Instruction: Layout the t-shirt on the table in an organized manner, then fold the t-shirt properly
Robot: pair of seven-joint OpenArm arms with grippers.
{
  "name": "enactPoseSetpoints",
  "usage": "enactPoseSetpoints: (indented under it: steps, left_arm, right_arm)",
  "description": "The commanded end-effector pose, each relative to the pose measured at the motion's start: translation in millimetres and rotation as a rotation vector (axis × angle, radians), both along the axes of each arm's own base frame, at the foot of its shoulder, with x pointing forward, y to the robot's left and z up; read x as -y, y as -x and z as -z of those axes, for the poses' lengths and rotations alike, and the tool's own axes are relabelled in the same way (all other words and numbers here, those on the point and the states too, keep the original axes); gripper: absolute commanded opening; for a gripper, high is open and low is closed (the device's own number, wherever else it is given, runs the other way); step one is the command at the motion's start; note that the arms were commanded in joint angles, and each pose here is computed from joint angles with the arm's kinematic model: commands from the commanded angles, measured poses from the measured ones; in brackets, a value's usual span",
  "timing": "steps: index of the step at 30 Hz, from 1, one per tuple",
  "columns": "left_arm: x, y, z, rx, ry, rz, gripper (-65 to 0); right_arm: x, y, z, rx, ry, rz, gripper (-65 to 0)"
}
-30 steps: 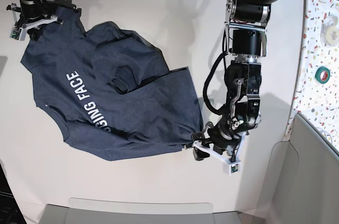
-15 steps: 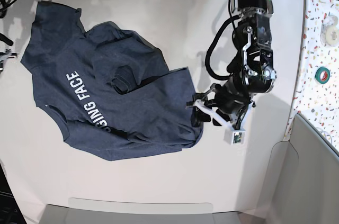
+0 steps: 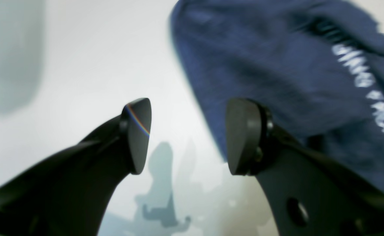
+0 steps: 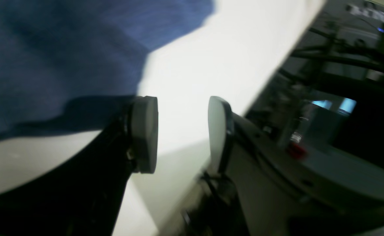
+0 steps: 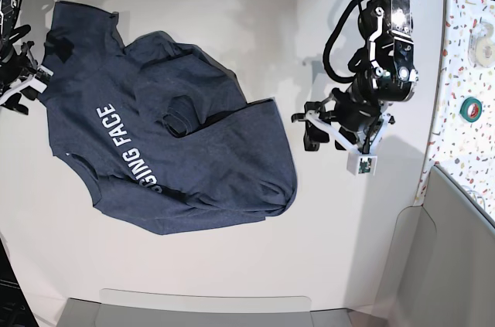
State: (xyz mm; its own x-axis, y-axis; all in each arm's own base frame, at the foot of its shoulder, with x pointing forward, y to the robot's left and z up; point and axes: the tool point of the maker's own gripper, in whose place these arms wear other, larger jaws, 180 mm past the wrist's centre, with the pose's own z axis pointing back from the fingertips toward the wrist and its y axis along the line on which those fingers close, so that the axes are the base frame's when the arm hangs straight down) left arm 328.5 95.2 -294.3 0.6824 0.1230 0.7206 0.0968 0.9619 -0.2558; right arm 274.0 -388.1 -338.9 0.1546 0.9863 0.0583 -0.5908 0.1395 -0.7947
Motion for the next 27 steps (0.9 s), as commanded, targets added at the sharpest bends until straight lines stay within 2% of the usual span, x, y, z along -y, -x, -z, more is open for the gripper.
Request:
enactPoseSetpoints:
  steps: [1,7,11,15,21,27]
  left_arm:
    - [0,-4,-10,0.041,0.011,-0.003,-30.0]
    - [2,9,3,-0.001,0.011,-0.001,-30.0]
    - [1,14,9,-0.017,0.011,-0.001,-30.0]
    - [3,14,9,-0.017,0.016,0.000,-30.0]
    - [2,14,9,-0.019,0.012,0.000,-30.0]
    - [3,15,10,-0.022,0.015,0.000,-30.0]
  right_arm:
    - [10,-12,-25,0.052,0.036,-0.031,-40.0]
    - [40,-15,-43,0.074,0.047,-0.038,-39.6]
    - [60,-7,-39,0.034,0.065,-0.021,-34.8]
    - [53,5,-24,-0.008,0.049,-0.042,-30.6]
    - [19,10,12,-0.052,-0.008,-0.091,-25.5]
    - [-7,12,47,-0.099,0.039,-0.167,-24.4]
